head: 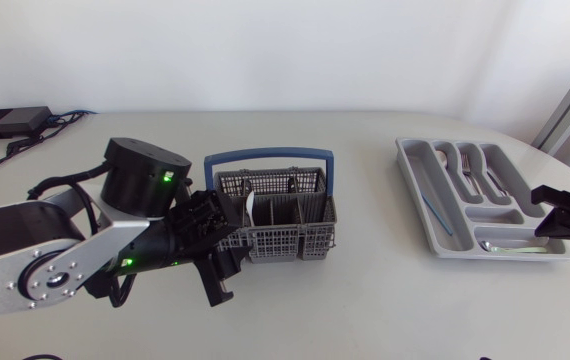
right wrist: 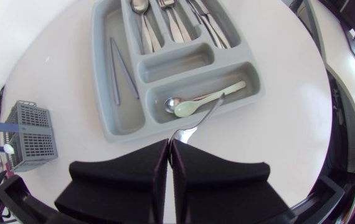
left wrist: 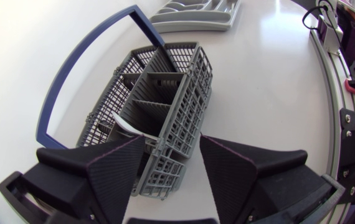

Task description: Sort the cutlery from the basket into the organizer compartments.

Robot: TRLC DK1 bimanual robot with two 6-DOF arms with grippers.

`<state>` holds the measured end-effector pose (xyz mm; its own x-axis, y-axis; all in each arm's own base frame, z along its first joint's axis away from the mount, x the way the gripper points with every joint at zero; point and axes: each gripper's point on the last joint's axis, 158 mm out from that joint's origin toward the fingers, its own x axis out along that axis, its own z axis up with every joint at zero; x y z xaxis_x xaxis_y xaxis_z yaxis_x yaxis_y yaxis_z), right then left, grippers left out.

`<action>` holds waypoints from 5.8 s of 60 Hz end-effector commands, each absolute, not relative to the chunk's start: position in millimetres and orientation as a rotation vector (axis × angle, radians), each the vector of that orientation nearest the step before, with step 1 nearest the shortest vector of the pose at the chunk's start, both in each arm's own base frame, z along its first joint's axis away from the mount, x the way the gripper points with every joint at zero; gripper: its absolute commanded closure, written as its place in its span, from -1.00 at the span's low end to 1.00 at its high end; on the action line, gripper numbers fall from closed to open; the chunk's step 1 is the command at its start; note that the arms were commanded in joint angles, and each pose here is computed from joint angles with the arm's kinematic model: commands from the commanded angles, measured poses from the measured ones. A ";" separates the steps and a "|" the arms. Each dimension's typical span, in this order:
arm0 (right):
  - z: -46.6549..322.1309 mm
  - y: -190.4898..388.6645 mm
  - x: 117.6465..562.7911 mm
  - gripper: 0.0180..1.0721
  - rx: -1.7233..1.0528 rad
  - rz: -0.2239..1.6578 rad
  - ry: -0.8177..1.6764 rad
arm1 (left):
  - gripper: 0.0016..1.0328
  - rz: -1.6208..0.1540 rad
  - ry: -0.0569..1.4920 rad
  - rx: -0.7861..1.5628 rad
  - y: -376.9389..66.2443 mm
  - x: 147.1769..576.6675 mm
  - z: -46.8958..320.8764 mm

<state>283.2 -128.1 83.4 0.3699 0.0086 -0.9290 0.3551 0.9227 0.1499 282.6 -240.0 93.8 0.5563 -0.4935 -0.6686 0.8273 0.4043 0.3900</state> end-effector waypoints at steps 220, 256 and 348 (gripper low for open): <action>119.5 178.9 295.7 -0.61 0.177 0.459 0.965 | 0.05 -0.428 0.638 0.637 -238.7 391.6 92.8; 114.1 178.3 292.3 -0.63 0.175 0.463 0.974 | 0.89 -0.414 0.666 0.633 -232.3 387.6 86.8; 101.1 177.8 288.8 -0.63 0.168 0.465 0.984 | 0.37 -0.444 0.964 0.409 -226.0 380.9 79.6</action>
<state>294.4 179.5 113.0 0.4858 0.4567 -0.7453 -0.2987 0.8881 0.3494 375.4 -222.5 79.6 0.5025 -0.1693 -0.8478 0.5469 0.8218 0.1600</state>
